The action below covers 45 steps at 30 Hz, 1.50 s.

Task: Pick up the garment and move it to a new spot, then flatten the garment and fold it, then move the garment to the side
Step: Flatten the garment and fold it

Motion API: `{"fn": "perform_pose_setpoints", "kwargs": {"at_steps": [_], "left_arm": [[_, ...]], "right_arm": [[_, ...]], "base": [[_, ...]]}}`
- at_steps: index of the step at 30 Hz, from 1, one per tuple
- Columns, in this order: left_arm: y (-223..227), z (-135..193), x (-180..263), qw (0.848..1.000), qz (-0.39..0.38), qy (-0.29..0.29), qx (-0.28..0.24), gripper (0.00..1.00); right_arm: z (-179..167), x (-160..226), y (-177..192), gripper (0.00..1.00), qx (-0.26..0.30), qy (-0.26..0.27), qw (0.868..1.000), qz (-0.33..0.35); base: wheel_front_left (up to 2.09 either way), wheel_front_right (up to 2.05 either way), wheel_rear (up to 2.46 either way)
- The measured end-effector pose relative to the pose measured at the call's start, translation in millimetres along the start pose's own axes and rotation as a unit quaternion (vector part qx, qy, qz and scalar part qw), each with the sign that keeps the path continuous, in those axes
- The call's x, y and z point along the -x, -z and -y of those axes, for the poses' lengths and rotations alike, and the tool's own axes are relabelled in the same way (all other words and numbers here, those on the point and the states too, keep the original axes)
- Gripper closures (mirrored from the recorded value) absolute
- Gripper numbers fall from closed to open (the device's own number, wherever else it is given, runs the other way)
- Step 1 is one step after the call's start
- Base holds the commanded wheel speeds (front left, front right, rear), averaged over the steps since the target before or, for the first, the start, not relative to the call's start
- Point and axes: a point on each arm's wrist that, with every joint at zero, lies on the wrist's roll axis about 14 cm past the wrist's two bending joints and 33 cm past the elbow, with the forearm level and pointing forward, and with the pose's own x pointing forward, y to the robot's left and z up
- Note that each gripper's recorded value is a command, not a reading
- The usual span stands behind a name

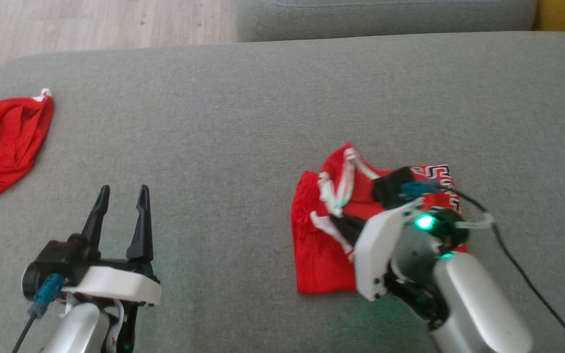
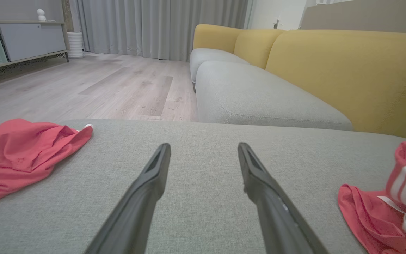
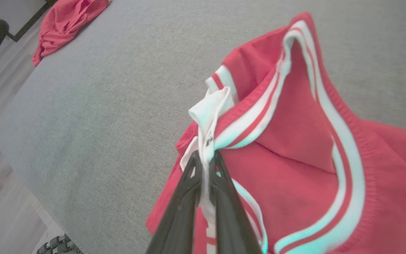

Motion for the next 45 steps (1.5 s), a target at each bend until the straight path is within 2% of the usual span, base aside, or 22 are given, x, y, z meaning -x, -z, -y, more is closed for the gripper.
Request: {"fn": "perform_pose_setpoints", "kwargs": {"at_steps": [6,7,8,11,15,18,21,23,26,28,29,30,35,40,41,45], "left_arm": [[3.3,-6.8,4.5,1.0,-0.005,-0.01,0.0,0.0],[3.2,-7.7,4.7,1.0,-0.005,-0.012,0.0,0.0],[2.7,-8.3,4.6,1.0,-0.004,-0.013,0.0,0.0],[1.7,-8.5,3.6,1.0,-0.003,-0.013,-0.001,0.0],[-0.2,-6.3,1.8,1.0,-0.001,-0.009,-0.002,0.0],[-2.3,-3.3,-0.5,1.0,0.002,-0.006,-0.003,0.0],[-4.2,0.2,-2.0,1.0,0.005,-0.001,-0.003,0.0],[-4.1,2.4,-2.1,1.0,0.005,0.003,-0.003,0.0],[-2.5,4.3,-2.6,1.0,0.003,0.006,-0.002,0.0],[-1.4,4.7,-3.6,1.0,0.002,0.007,-0.002,0.0],[-0.7,4.7,-3.9,1.0,0.001,0.007,-0.002,0.0],[0.2,4.5,-4.2,1.0,-0.001,0.007,-0.002,0.0],[4.0,2.2,-5.5,1.0,-0.006,0.005,-0.002,0.0],[4.6,-1.0,-7.1,1.0,-0.008,0.002,-0.004,0.0],[2.8,-2.0,-8.3,1.0,-0.005,0.002,-0.004,0.0],[1.5,-4.9,-7.1,1.0,-0.004,-0.002,-0.005,0.0]], "right_arm": [[-23.9,-22.1,11.0,1.0,0.021,-0.043,0.998,-0.033],[-24.9,-24.1,12.9,0.29,0.021,-0.046,0.998,-0.036],[-25.5,-25.5,15.1,0.0,0.019,-0.048,0.998,-0.041],[-37.3,-24.5,11.1,0.0,-0.008,-0.078,0.997,-0.027],[-60.2,-6.5,-28.2,0.0,-0.05,-0.137,0.988,0.044],[-52.5,14.6,-63.6,0.0,-0.047,-0.129,0.984,0.111],[-10.4,42.0,-93.4,0.0,-0.032,-0.051,0.982,0.179],[24.0,58.5,-95.4,0.0,-0.032,0.015,0.979,0.203],[67.0,70.5,-72.5,0.0,-0.03,0.103,0.975,0.194],[81.7,69.4,-52.7,0.0,-0.021,0.137,0.974,0.177],[84.9,65.9,-42.8,0.05,-0.017,0.146,0.975,0.167],[85.6,60.8,-32.9,1.0,-0.01,0.15,0.976,0.155],[50.4,17.2,26.5,1.0,0.011,0.101,0.993,0.067],[-10.4,-17.6,69.4,1.0,0.029,0.005,1.0,-0.011],[-32.8,-26.1,69.7,1.0,0.027,-0.038,0.999,-0.017],[-74.0,-35.7,50.0,1.0,0.037,-0.116,0.993,-0.001]], "base": [[0.0,0.0,0.0],[0.0,0.0,0.0],[0.0,0.0,0.0],[0.0,0.0,0.0],[0.0,0.0,0.0],[0.0,0.0,0.0],[0.0,0.0,0.0],[0.0,0.0,0.0],[0.0,0.0,0.0],[0.0,0.0,0.0],[0.0,0.0,0.0],[0.0,0.0,0.0],[0.0,0.0,0.0],[0.0,0.0,0.0],[0.0,0.0,0.0],[0.0,0.0,0.0]]}}
